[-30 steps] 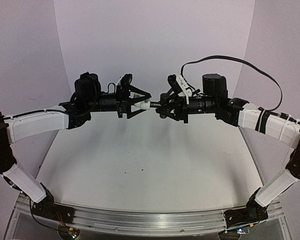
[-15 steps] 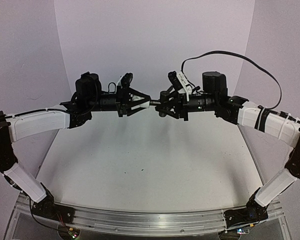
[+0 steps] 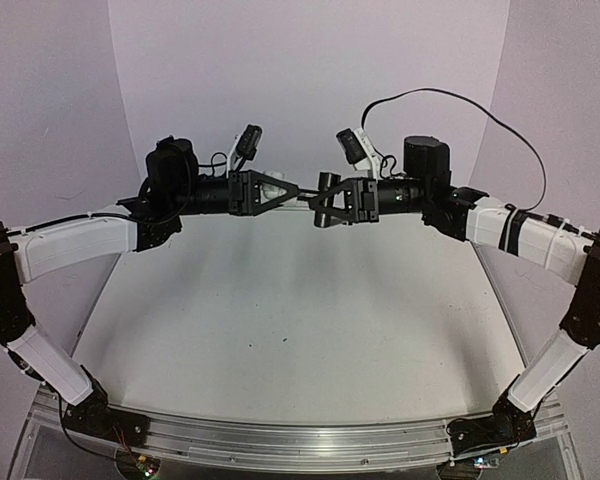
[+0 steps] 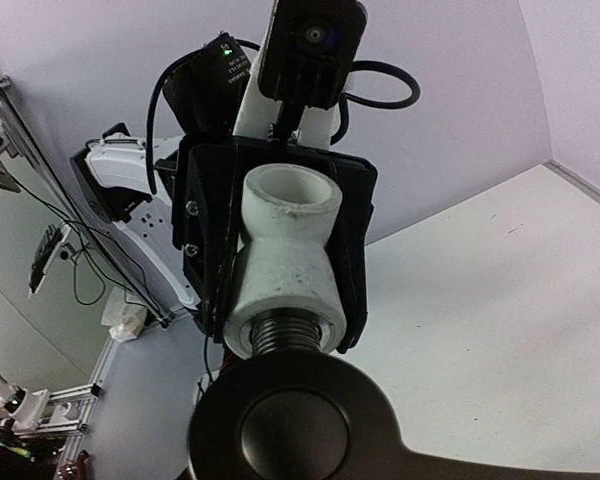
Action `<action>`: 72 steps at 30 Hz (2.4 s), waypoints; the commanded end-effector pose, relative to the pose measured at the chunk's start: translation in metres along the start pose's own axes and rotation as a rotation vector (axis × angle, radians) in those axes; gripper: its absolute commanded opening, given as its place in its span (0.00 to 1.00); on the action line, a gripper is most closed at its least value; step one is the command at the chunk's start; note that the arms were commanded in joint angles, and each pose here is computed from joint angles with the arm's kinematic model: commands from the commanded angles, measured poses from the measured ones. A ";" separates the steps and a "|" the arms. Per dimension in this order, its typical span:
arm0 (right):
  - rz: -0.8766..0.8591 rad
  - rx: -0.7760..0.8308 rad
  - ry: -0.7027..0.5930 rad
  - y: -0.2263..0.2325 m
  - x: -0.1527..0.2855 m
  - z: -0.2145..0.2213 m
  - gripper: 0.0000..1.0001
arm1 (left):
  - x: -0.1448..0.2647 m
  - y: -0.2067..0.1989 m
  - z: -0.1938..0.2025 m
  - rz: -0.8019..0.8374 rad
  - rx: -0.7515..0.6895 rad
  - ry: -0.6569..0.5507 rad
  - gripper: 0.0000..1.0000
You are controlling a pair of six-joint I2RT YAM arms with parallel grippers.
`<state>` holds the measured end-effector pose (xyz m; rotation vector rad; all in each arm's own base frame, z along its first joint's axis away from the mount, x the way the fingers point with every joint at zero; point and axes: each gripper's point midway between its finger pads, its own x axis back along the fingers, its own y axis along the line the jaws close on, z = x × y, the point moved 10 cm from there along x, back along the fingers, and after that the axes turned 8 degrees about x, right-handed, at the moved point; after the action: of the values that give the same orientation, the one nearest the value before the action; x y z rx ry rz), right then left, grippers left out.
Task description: Install the water faucets
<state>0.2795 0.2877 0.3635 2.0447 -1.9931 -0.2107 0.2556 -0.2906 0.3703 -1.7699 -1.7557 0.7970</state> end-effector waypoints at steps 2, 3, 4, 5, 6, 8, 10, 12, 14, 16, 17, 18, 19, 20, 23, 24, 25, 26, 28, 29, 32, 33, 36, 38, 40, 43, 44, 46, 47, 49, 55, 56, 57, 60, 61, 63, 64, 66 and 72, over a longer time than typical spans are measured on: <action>-0.185 -0.008 -0.107 0.023 -0.022 -0.038 0.00 | -0.013 -0.037 0.013 0.206 -0.353 0.109 0.00; -0.200 -0.024 -0.112 0.023 -0.023 -0.039 0.00 | -0.011 -0.038 0.016 0.218 -0.411 0.115 0.00; -0.213 -0.057 -0.111 0.022 -0.024 -0.040 0.00 | -0.008 -0.040 0.018 0.227 -0.488 0.109 0.00; -0.223 -0.073 -0.110 0.022 -0.025 -0.040 0.00 | -0.006 -0.041 0.021 0.237 -0.544 0.112 0.00; -0.231 -0.092 -0.108 0.022 -0.025 -0.041 0.00 | -0.004 -0.045 0.022 0.255 -0.610 0.116 0.00; -0.247 -0.115 -0.107 0.023 -0.026 -0.043 0.00 | -0.002 -0.047 0.023 0.272 -0.731 0.117 0.00; -0.260 -0.148 -0.105 0.025 -0.027 -0.044 0.00 | -0.004 -0.043 0.024 0.275 -0.855 0.138 0.00; -0.285 -0.166 -0.102 0.027 -0.028 -0.047 0.00 | -0.007 -0.041 0.021 0.260 -0.960 0.147 0.00; -0.302 -0.182 -0.097 0.028 -0.028 -0.050 0.00 | -0.012 -0.036 0.019 0.245 -1.045 0.194 0.00; -0.312 -0.197 -0.092 0.029 -0.028 -0.052 0.00 | -0.017 -0.033 0.013 0.230 -1.146 0.237 0.00; -0.319 -0.204 -0.087 0.030 -0.028 -0.053 0.00 | -0.019 -0.029 0.012 0.211 -1.189 0.269 0.00; -0.325 -0.211 -0.083 0.030 -0.028 -0.054 0.00 | -0.022 -0.031 0.006 0.197 -1.240 0.286 0.00; -0.330 -0.219 -0.079 0.030 -0.028 -0.055 0.00 | -0.023 -0.028 0.005 0.193 -1.286 0.323 0.00; -0.334 -0.224 -0.075 0.029 -0.029 -0.055 0.00 | -0.024 -0.026 0.004 0.191 -1.332 0.359 0.00; -0.342 -0.238 -0.065 0.027 -0.031 -0.055 0.00 | -0.024 -0.034 -0.004 0.218 -1.476 0.422 0.00; -0.343 -0.243 -0.062 0.026 -0.032 -0.055 0.00 | -0.023 -0.037 -0.005 0.233 -1.522 0.439 0.00; -0.343 -0.245 -0.064 0.026 -0.032 -0.056 0.00 | -0.021 -0.039 -0.003 0.248 -1.571 0.456 0.00; -0.341 -0.251 -0.063 0.024 -0.034 -0.056 0.00 | -0.018 -0.040 -0.002 0.248 -1.626 0.467 0.00; -0.334 -0.255 -0.071 0.024 -0.034 -0.058 0.00 | -0.012 -0.044 0.000 0.249 -1.734 0.477 0.00; -0.329 -0.255 -0.076 0.023 -0.034 -0.059 0.00 | -0.010 -0.047 -0.001 0.243 -1.772 0.478 0.00; -0.300 -0.230 -0.106 0.023 -0.034 -0.062 0.00 | -0.009 -0.056 -0.009 0.191 -1.758 0.452 0.00; -0.288 -0.215 -0.118 0.023 -0.032 -0.064 0.00 | -0.008 -0.060 -0.011 0.175 -1.732 0.432 0.04; -0.261 -0.183 -0.144 0.024 -0.028 -0.068 0.00 | -0.005 -0.056 -0.006 0.118 -1.684 0.367 0.45; -0.246 -0.166 -0.157 0.024 -0.024 -0.070 0.00 | -0.001 -0.056 -0.005 0.048 -1.670 0.294 0.71; -0.226 -0.150 -0.173 0.024 -0.017 -0.072 0.00 | 0.005 -0.053 -0.006 -0.038 -1.625 0.217 0.89; -0.195 -0.140 -0.183 0.021 -0.008 -0.069 0.00 | 0.021 -0.057 -0.017 -0.112 -1.506 0.120 1.00; -0.180 -0.135 -0.187 0.020 -0.005 -0.067 0.00 | 0.026 -0.059 -0.020 -0.133 -1.457 0.092 1.00; -0.157 -0.126 -0.189 0.017 0.000 -0.062 0.00 | 0.035 -0.060 -0.023 -0.173 -1.385 0.049 1.00; -0.148 -0.122 -0.190 0.015 0.002 -0.060 0.00 | 0.039 -0.064 -0.025 -0.189 -1.348 0.018 1.00; -0.128 -0.108 -0.187 0.012 0.005 -0.053 0.00 | 0.046 -0.069 -0.025 -0.209 -1.275 -0.023 1.00; -0.019 -0.034 -0.164 0.001 0.014 -0.033 0.00 | 0.055 -0.083 -0.019 -0.149 -0.983 -0.088 1.00; 0.008 -0.021 -0.150 0.000 0.015 -0.030 0.00 | 0.056 -0.085 -0.019 -0.141 -0.923 -0.096 1.00; 0.039 0.012 -0.137 -0.001 0.016 -0.026 0.00 | 0.058 -0.086 -0.017 -0.147 -0.872 -0.105 1.00; 0.114 0.159 -0.108 0.001 0.021 -0.017 0.00 | 0.067 -0.080 -0.021 -0.283 -0.638 -0.230 1.00; 0.141 0.224 -0.100 0.002 0.023 -0.014 0.00 | 0.070 -0.076 -0.024 -0.330 -0.533 -0.282 1.00; 0.186 0.336 -0.095 0.009 0.030 -0.010 0.00 | 0.075 -0.065 -0.025 -0.334 -0.286 -0.328 1.00; 0.214 0.405 -0.084 0.010 0.032 -0.007 0.00 | 0.075 -0.056 -0.023 -0.317 -0.177 -0.316 0.99; 0.256 0.496 -0.077 0.015 0.038 -0.006 0.00 | 0.075 -0.039 -0.018 -0.268 0.069 -0.276 0.98; 0.279 0.632 -0.052 0.024 0.043 0.002 0.00 | 0.037 0.002 0.003 -0.064 0.405 -0.051 0.97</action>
<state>0.2725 0.2533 0.3346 1.9294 -2.3446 0.1904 0.2551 -0.2273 0.3866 -1.4200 -1.9889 0.9460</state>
